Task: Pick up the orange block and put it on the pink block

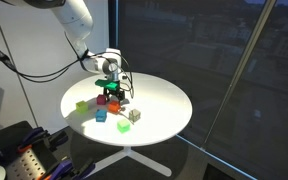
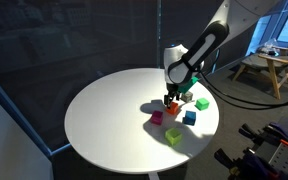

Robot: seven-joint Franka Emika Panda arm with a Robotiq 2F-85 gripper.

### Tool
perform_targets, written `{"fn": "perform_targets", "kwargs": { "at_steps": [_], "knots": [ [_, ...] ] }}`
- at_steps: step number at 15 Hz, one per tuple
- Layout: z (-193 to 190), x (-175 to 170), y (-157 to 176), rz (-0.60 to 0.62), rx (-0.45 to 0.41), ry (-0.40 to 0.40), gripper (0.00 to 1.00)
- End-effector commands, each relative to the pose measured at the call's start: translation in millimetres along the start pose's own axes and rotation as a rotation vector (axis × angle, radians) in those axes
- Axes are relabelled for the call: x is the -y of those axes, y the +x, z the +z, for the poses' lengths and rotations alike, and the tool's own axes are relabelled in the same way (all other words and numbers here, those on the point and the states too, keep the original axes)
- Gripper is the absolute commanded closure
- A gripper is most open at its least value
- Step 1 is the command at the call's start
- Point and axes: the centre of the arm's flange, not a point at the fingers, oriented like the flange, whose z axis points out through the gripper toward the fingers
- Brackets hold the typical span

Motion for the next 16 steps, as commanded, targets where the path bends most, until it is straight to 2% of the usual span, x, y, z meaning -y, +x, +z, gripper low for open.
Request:
{"fn": "perform_targets", "kwargs": {
  "at_steps": [1,13,15,16],
  "knots": [
    [2,-2,10,-0.042,-0.013,-0.029,0.00],
    [12,-6,15,-0.060,-0.014,-0.009,0.00],
    [14,-7,16,-0.065,-0.012,-0.007,0.28],
    [14,-7,15,-0.067,-0.012,-0.008,0.34]
  ]
}}
